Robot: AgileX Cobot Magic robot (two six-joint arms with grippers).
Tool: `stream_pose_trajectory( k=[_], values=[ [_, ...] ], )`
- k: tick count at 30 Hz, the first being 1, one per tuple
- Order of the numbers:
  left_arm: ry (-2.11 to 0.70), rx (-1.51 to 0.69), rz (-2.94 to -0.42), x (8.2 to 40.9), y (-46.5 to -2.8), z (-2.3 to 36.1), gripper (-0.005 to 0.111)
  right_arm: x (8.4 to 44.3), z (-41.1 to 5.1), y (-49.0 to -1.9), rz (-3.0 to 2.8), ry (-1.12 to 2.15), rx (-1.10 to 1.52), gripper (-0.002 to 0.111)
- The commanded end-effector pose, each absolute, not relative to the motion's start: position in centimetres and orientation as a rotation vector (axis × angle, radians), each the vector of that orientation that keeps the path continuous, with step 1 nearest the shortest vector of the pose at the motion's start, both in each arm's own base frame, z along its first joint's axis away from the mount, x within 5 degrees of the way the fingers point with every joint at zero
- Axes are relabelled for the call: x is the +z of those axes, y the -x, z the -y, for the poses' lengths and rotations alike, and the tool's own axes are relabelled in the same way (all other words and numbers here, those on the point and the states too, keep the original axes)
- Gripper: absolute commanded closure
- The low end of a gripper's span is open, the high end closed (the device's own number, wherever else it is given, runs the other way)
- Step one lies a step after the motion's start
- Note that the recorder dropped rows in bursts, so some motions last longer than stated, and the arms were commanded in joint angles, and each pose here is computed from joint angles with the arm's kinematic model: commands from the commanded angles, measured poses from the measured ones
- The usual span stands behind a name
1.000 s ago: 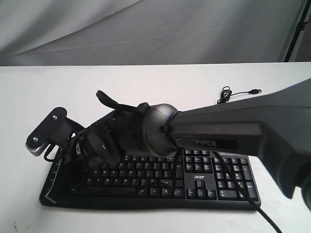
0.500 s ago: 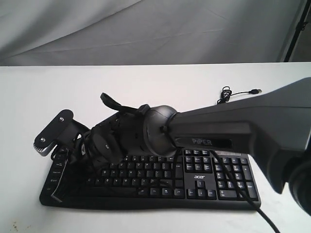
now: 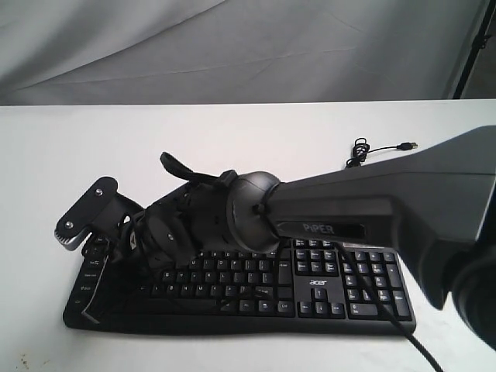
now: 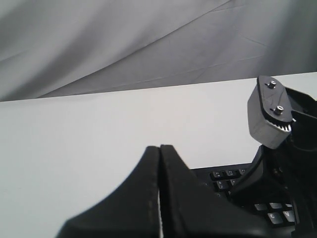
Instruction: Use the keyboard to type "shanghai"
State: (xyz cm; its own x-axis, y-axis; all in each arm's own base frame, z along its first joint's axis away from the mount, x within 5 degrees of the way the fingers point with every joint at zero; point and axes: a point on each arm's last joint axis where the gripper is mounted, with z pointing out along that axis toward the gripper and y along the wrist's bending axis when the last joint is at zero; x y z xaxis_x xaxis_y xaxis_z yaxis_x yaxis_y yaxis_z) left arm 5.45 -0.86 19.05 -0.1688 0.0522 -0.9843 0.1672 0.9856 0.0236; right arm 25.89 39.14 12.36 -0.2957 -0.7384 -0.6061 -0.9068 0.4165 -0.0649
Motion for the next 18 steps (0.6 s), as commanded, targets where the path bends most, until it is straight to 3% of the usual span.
stream_pose_trajectory(
  k=[1,7,18],
  values=[
    [-0.165,-0.107,-1.736,19.0,-5.4,0.9,0.107,11.4,-39.1,-26.1,-2.125,1.387,0.386,0.108],
    [-0.165,-0.107,-1.736,19.0,-5.4,0.9,0.107,11.3,-39.0,-26.0,-2.139,1.388,0.386,0.108],
    [-0.165,-0.107,-1.736,19.0,-5.4,0.9,0.107,16.3,-37.5,-25.6,-2.095,1.389,0.372,0.108]
  ],
)
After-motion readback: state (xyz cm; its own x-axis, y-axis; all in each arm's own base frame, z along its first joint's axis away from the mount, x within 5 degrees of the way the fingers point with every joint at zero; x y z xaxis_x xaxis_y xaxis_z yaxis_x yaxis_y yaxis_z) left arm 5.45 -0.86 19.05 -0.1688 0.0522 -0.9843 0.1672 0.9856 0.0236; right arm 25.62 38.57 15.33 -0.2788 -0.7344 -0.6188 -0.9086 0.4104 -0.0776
